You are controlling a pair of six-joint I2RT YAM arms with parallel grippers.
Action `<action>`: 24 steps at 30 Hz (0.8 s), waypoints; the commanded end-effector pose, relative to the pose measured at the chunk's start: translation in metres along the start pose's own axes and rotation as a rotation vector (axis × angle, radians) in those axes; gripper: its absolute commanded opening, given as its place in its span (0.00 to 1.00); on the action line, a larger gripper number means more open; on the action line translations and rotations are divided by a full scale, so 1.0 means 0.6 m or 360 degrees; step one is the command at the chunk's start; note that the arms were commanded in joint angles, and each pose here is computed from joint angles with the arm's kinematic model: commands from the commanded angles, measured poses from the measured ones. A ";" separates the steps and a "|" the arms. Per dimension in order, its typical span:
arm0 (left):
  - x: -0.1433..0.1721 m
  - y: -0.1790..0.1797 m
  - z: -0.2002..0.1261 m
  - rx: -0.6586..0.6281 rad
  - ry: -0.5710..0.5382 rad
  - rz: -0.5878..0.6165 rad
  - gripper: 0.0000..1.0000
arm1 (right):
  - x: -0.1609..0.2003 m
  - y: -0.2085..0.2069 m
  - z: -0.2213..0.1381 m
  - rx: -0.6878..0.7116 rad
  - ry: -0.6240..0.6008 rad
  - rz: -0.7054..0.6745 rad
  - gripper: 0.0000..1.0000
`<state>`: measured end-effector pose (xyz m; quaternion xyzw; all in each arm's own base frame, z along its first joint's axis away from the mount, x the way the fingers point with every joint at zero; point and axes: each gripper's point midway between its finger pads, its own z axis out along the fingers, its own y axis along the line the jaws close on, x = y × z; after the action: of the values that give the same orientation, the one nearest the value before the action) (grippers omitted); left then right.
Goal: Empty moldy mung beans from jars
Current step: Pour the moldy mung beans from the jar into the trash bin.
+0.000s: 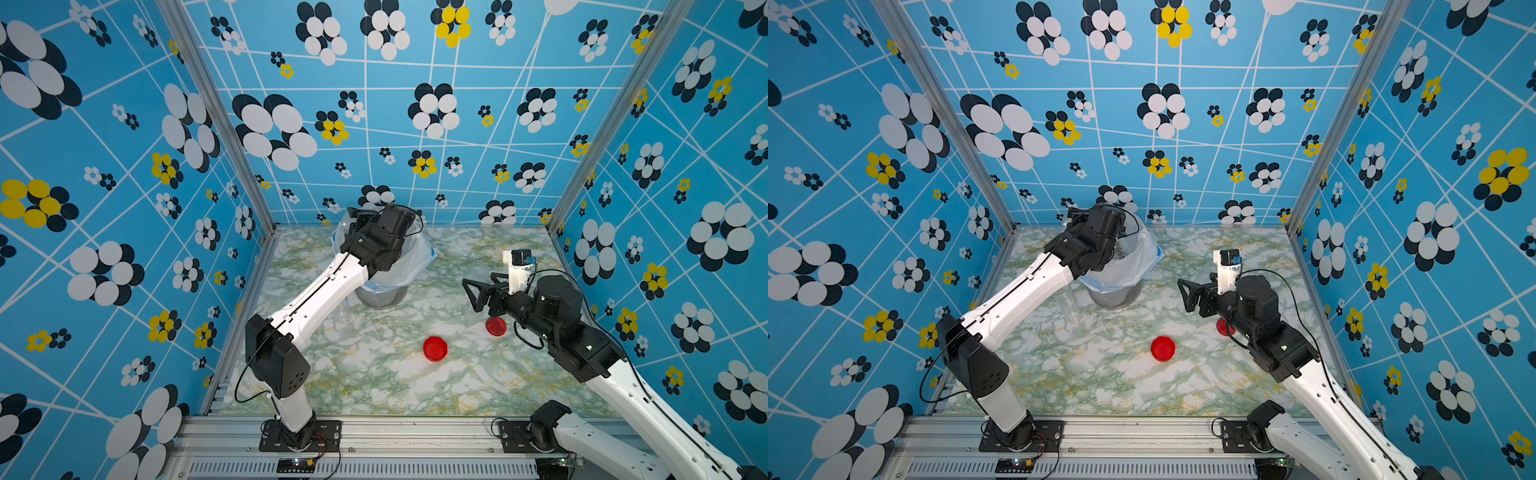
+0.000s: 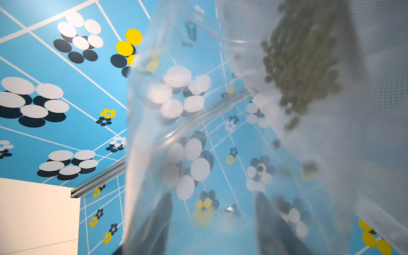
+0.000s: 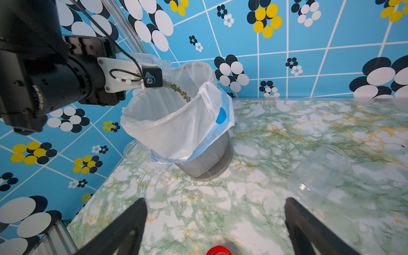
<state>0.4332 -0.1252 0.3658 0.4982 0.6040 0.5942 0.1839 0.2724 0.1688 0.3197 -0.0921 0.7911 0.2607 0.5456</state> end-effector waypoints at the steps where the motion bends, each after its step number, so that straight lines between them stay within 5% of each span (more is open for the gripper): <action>1: 0.018 0.030 -0.011 -0.0084 0.0016 -0.0060 0.32 | -0.004 0.007 -0.001 -0.0040 -0.0021 -0.0013 0.99; 24: 0.036 0.019 -0.032 -0.0042 -0.0018 -0.0026 0.32 | -0.002 0.007 0.000 -0.0046 -0.0037 0.0012 0.99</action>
<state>0.4261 -0.1259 0.3812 0.4973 0.5960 0.5985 0.1980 0.2720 0.1723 0.3185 -0.0972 0.7878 0.2691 0.5455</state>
